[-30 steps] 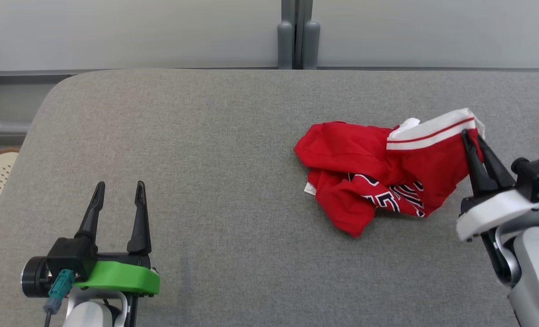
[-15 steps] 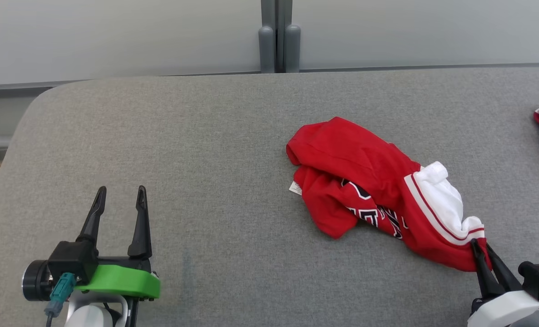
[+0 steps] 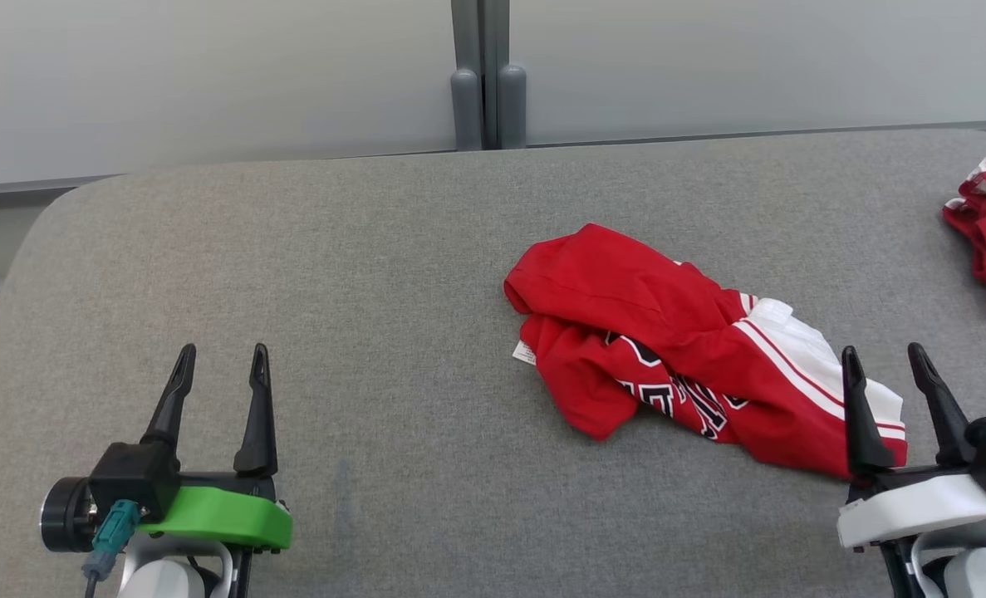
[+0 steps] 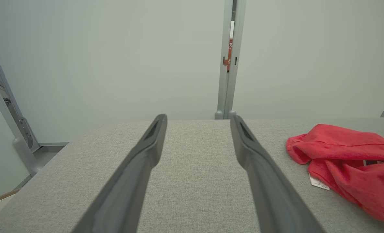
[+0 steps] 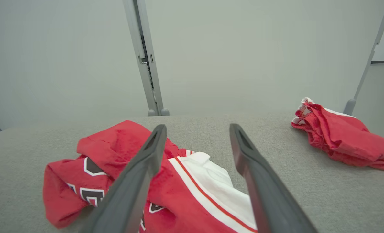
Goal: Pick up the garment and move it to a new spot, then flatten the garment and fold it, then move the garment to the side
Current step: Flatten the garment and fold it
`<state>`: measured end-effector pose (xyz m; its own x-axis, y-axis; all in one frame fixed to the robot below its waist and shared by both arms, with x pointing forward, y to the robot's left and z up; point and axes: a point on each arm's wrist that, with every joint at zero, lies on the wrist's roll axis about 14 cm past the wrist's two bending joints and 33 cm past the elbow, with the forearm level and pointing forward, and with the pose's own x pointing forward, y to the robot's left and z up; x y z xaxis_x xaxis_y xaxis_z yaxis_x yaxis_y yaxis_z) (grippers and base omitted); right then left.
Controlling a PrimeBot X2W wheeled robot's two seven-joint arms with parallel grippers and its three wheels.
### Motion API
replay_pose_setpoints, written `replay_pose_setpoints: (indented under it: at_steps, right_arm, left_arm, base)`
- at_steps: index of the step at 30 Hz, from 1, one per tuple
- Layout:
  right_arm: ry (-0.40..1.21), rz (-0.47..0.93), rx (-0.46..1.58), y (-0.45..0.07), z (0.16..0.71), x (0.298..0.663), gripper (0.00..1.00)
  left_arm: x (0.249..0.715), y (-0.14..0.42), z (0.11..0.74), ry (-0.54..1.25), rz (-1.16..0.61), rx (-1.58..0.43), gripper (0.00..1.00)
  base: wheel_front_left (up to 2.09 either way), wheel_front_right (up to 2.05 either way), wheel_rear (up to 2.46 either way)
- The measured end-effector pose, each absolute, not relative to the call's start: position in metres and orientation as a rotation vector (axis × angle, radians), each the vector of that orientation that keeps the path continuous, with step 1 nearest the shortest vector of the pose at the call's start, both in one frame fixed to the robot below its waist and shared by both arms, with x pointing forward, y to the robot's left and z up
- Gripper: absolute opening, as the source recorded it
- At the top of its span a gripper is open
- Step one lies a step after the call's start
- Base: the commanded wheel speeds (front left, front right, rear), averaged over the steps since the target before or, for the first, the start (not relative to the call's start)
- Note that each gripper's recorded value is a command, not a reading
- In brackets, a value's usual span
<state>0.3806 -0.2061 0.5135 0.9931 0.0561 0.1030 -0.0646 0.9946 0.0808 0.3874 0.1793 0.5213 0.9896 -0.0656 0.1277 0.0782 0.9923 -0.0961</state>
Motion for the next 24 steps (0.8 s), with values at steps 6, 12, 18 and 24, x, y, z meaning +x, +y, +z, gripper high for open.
replay_pose_setpoints:
  at_steps: [6, 12, 18, 24]
  right_arm:
    - [-0.175, 0.102, 0.127, -0.182, 0.536, 0.384, 1.0]
    - [-0.172, 0.115, 0.132, -0.174, 0.534, 0.385, 1.0]
    - [-0.171, 0.096, 0.125, -0.182, 0.534, 0.391, 1.0]
    - [-0.164, 0.07, 0.124, -0.19, 0.53, 0.398, 1.0]
  left_arm:
    - [0.388, 0.179, 0.519, -0.117, -0.074, -0.1, 1.0]
    - [0.392, 0.176, 0.511, -0.093, -0.091, -0.088, 1.0]
    - [0.425, 0.152, 0.527, -0.129, -0.183, -0.057, 1.0]
    - [0.47, 0.106, 0.551, -0.18, -0.327, -0.009, 1.0]
  base:
    - [0.0, 0.0, 0.0]
    - [0.0, 0.0, 0.0]
    - [0.0, 0.0, 0.0]
    - [0.0, 0.0, 0.0]
